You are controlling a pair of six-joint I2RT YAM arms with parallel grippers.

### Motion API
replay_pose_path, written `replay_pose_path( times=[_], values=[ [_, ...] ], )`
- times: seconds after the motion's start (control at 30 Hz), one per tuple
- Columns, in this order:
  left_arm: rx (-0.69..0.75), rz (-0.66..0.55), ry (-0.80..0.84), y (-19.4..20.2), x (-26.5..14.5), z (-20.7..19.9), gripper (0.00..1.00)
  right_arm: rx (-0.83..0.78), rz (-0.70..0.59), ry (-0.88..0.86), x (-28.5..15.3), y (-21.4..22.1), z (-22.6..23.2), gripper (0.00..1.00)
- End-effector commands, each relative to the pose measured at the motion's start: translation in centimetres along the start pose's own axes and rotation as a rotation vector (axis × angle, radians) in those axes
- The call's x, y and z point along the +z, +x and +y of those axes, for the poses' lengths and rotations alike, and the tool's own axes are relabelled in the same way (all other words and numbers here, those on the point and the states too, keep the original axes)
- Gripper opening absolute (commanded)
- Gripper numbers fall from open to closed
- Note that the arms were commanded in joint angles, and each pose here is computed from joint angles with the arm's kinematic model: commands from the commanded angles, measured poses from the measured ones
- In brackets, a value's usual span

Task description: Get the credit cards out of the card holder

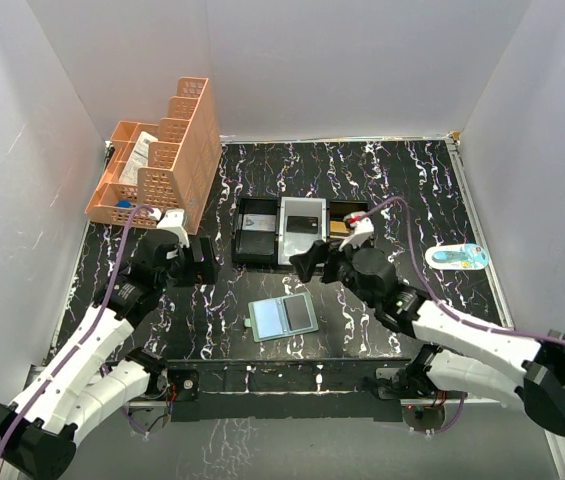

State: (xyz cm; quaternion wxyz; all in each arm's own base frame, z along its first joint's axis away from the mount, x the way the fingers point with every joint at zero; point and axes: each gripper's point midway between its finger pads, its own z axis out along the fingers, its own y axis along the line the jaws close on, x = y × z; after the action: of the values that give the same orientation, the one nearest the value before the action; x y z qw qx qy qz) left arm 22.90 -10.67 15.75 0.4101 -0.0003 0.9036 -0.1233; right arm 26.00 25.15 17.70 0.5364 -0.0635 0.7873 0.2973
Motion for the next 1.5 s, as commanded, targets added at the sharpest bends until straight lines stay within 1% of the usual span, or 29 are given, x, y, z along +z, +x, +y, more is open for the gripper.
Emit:
replay_pose_path(
  times=[0.0, 0.1, 0.2, 0.23, 0.3, 0.5, 0.53, 0.6, 0.67, 0.73, 0.83, 0.93, 1.1, 1.23, 1.33, 1.37, 1.4, 1.47],
  values=[
    [0.013, -0.045, 0.086, -0.8, -0.8, -1.3, 0.99, 0.194, -0.075, -0.190, -2.5, -1.9, 3.4, 0.98],
    [-0.069, -0.089, 0.097, -1.5, -1.6, -1.6, 0.99, 0.230, -0.025, -0.214, -3.4, -0.4, 3.4, 0.98],
    [-0.180, -0.099, 0.171, -1.7, -1.8, -3.1, 0.99, 0.303, 0.004, -0.229, -4.0, 1.1, 3.2, 0.98],
    [-0.209, -0.096, 0.207, -1.7, -1.8, -3.8, 0.99, 0.315, 0.035, -0.221, -4.2, 2.6, 2.7, 0.98],
    [-0.260, -0.084, 0.302, -1.7, -1.8, -5.6, 0.99, 0.342, 0.068, -0.216, -4.4, 4.0, 2.3, 0.98],
    [-0.406, 0.018, 0.589, -0.9, -1.2, -10.9, 0.97, 0.359, 0.147, -0.192, -4.4, 6.2, 1.8, 0.97],
    [-0.439, 0.051, 0.616, -0.1, -0.8, -11.3, 0.96, 0.357, 0.167, -0.187, -4.3, 6.6, 1.8, 0.96],
    [-0.472, 0.100, 0.645, 1.0, -0.1, -12.2, 0.92, 0.353, 0.211, -0.185, -4.1, 7.5, 1.9, 0.90],
    [-0.460, 0.138, 0.636, 2.1, 0.4, -13.1, 0.90, 0.368, 0.255, -0.159, -3.8, 8.3, 1.8, 0.85],
    [-0.423, 0.152, 0.613, 3.1, 0.8, -14.1, 0.89, 0.388, 0.291, -0.112, -3.5, 9.4, 1.1, 0.79],
    [-0.380, 0.171, 0.596, 4.5, 1.2, -15.8, 0.89, 0.403, 0.331, -0.096, -3.2, 10.6, 0.9, 0.70],
    [-0.366, 0.212, 0.547, 6.1, 2.3, -16.3, 0.83, 0.399, 0.366, -0.102, -3.1, 11.1, 1.2, 0.63],
    [-0.326, 0.263, 0.544, 8.0, 3.3, -17.4, 0.79, 0.401, 0.384, -0.094, -3.0, 11.7, 1.0, 0.57],
    [-0.329, 0.300, 0.468, 9.7, 4.4, -17.2, 0.75, 0.420, 0.383, -0.067, -3.0, 11.8, 0.7, 0.53],
    [-0.336, 0.308, 0.441, 10.4, 5.0, -17.1, 0.71, 0.431, 0.378, -0.030, -2.7, 12.0, 0.1, 0.51],
    [-0.336, 0.311, 0.441, 10.4, 5.0, -17.2, 0.69, 0.434, 0.355, -0.041, -2.1, 10.8, 0.7, 0.50],
    [-0.334, 0.314, 0.440, 10.4, 5.0, -17.3, 0.67, 0.434, 0.359, -0.040, -2.0, 10.8, 0.8, 0.49],
    [-0.324, 0.319, 0.436, 10.6, 5.0, -17.4, 0.66, 0.434, 0.374, -0.049, -1.9, 11.1, 1.0, 0.48]
  ],
)
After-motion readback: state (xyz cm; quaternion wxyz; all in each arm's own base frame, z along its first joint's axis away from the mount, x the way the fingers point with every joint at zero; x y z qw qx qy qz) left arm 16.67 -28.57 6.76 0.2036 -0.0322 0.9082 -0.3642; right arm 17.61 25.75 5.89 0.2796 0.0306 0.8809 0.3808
